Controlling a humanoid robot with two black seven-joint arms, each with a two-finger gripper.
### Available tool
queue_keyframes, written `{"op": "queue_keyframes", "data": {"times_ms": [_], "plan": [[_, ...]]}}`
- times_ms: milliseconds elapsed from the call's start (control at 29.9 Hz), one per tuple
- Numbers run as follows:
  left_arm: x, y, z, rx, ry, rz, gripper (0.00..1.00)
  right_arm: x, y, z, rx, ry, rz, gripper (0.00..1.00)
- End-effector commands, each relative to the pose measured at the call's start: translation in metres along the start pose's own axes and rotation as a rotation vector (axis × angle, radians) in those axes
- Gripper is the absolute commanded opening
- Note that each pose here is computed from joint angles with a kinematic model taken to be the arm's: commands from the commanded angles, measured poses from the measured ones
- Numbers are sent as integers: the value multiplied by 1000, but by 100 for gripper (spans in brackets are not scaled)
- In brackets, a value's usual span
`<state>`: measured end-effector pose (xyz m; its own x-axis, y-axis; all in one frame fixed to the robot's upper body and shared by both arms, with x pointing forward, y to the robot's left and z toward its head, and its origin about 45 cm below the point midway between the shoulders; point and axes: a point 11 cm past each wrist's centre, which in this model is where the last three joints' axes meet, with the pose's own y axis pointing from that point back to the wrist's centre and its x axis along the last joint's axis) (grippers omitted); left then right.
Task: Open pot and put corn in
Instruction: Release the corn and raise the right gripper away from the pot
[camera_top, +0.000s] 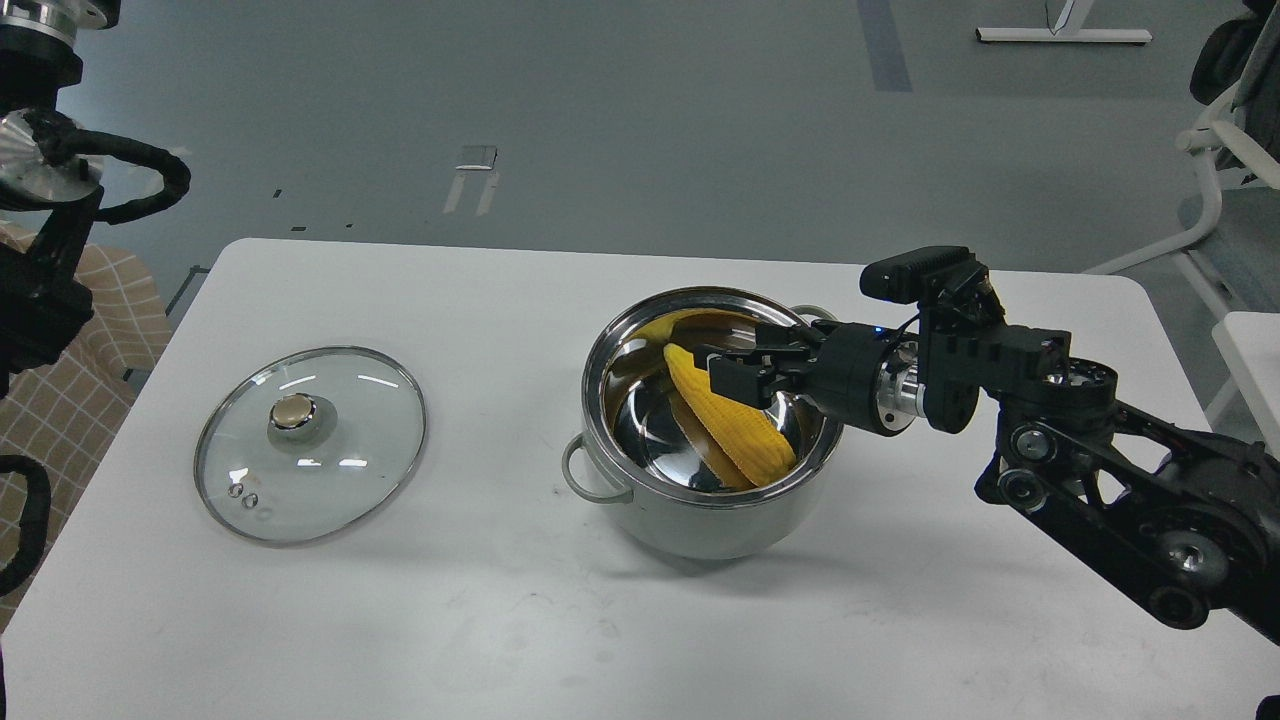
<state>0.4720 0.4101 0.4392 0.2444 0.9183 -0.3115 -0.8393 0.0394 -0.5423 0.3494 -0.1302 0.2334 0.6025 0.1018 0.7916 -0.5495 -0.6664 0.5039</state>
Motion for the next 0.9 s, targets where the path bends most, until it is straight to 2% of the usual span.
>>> {"op": "queue_keyframes", "data": {"times_ms": [0, 100, 234, 301, 368, 501, 635, 735, 869], "plan": [[1, 0, 1, -1, -3, 0, 97, 1, 0, 0, -1, 0, 5, 98], [1, 0, 2, -3, -2, 2, 97, 22, 2, -1, 5, -14, 64, 98], [2, 1, 2, 5, -11, -3, 97, 93, 21, -6, 57, -133, 310, 100], [3, 2, 1, 7, -13, -1, 98, 113, 29, -5, 74, -182, 391, 100], [4, 4, -1, 11, -13, 2, 98, 157, 46, -2, 121, -293, 554, 100], [5, 6, -5, 25, -16, 2, 98, 205, 62, 7, 180, -424, 695, 100], [5, 8, -9, 32, -11, 3, 98, 254, 77, 36, 280, -662, 768, 100], [11, 15, -13, 47, -14, 15, 98, 273, 80, 57, 370, -866, 786, 100], [22, 28, -21, 76, -21, 38, 98, 282, 118, 113, 442, -1143, 908, 100]]}}
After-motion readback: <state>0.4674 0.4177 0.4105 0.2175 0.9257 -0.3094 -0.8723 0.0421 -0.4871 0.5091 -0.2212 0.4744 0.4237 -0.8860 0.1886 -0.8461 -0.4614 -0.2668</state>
